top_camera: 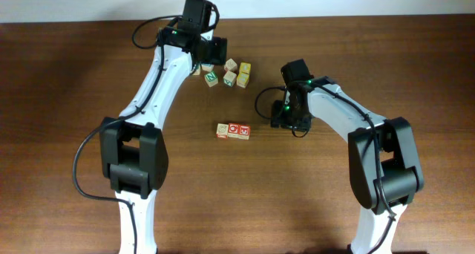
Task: Rotate 4 blocks
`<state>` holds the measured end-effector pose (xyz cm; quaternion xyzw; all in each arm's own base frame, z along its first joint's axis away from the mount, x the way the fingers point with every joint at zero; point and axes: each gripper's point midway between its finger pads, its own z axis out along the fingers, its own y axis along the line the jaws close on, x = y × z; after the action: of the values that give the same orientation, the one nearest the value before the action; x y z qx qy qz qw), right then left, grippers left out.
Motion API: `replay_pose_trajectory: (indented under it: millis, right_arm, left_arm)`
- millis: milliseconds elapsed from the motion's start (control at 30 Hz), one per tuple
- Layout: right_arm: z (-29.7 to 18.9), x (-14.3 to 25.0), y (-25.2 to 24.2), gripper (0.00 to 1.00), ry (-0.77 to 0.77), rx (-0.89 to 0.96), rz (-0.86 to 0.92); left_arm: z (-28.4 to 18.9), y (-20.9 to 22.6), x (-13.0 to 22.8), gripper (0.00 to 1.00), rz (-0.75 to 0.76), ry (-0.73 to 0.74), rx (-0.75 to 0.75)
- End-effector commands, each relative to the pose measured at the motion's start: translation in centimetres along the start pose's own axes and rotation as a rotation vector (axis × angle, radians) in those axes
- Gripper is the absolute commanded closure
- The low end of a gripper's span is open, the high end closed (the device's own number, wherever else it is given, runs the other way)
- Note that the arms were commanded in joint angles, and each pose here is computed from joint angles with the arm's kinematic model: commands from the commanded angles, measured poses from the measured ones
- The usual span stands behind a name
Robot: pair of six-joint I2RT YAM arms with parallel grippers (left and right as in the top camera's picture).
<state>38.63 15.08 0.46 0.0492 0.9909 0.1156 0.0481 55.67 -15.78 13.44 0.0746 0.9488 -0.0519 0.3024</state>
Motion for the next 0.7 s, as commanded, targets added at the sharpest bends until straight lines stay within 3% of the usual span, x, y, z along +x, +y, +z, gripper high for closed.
replay_pose_trajectory:
  millis: [0,300,467,667]
  right_arm:
    - [1.4,1.3,-0.9,0.45,0.038,0.037,-0.001]
    - [1.6,1.4,-1.0,0.45,0.036,0.037,-0.001]
    - [1.6,1.4,-1.0,0.45,0.036,0.037,-0.001]
    - [1.6,1.4,-1.0,0.45,0.037,0.037,-0.001]
  left_arm:
    - [3.1,0.1,0.7,0.22,0.069,0.01,-0.008]
    - [7.8,0.2,4.6,0.41,0.069,0.119,-0.011]
    - [7.4,-0.8,6.8,0.63,0.092,0.203,-0.007]
    - [7.7,-0.6,8.8,0.63,0.096,0.274,-0.017]
